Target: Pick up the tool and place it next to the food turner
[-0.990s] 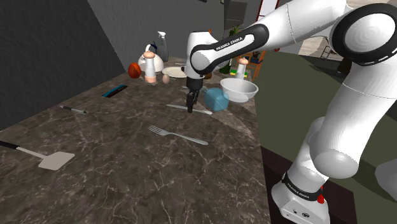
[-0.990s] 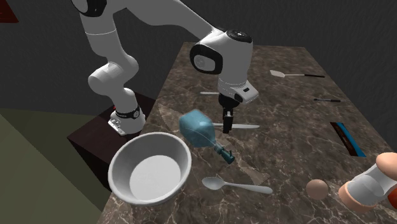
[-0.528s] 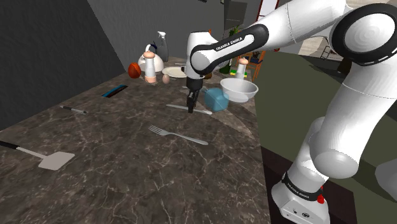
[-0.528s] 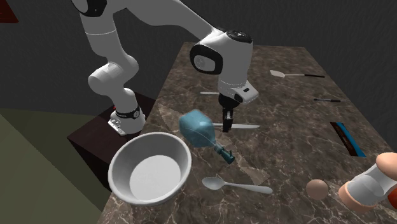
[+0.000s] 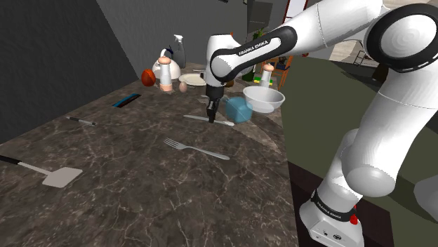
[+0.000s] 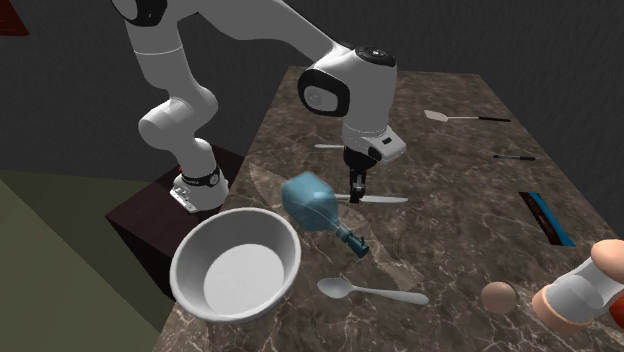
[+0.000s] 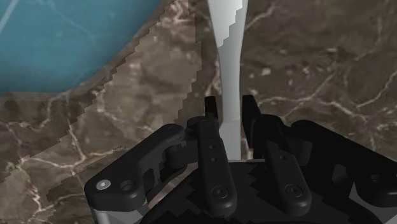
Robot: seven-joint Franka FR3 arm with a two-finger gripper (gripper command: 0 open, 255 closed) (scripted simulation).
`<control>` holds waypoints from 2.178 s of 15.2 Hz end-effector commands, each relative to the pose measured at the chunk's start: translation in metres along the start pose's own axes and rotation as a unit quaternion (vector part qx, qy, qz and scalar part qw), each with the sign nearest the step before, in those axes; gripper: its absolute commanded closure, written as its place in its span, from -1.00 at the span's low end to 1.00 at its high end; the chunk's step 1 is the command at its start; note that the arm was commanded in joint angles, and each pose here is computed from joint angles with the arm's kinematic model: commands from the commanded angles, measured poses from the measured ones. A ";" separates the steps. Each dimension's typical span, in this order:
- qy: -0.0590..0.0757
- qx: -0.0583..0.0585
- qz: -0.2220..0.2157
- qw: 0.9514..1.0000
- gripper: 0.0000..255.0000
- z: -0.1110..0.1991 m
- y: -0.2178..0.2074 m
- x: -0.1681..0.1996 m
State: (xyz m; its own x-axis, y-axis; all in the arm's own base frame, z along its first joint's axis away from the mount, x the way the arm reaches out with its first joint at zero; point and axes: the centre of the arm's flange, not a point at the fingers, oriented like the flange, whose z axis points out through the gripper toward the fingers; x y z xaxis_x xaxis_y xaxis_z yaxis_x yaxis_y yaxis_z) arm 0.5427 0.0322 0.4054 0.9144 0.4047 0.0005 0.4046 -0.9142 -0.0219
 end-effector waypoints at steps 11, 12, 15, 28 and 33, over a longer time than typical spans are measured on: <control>-0.003 0.002 -0.002 1.000 1.00 -0.051 -0.003 0.001; -0.003 0.002 -0.002 1.000 1.00 -0.056 -0.003 0.001; -0.003 0.002 -0.002 1.000 1.00 -0.072 -0.003 0.001; -0.003 0.002 -0.002 1.000 1.00 -0.080 -0.122 0.059; -0.003 0.002 -0.002 1.000 1.00 -0.079 -0.181 0.089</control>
State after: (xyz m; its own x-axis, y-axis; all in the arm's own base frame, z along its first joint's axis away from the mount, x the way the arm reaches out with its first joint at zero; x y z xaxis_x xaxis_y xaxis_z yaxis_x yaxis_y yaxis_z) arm 0.5501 0.2189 0.4898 0.9126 0.4089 -0.0051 0.4087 -0.9123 -0.0249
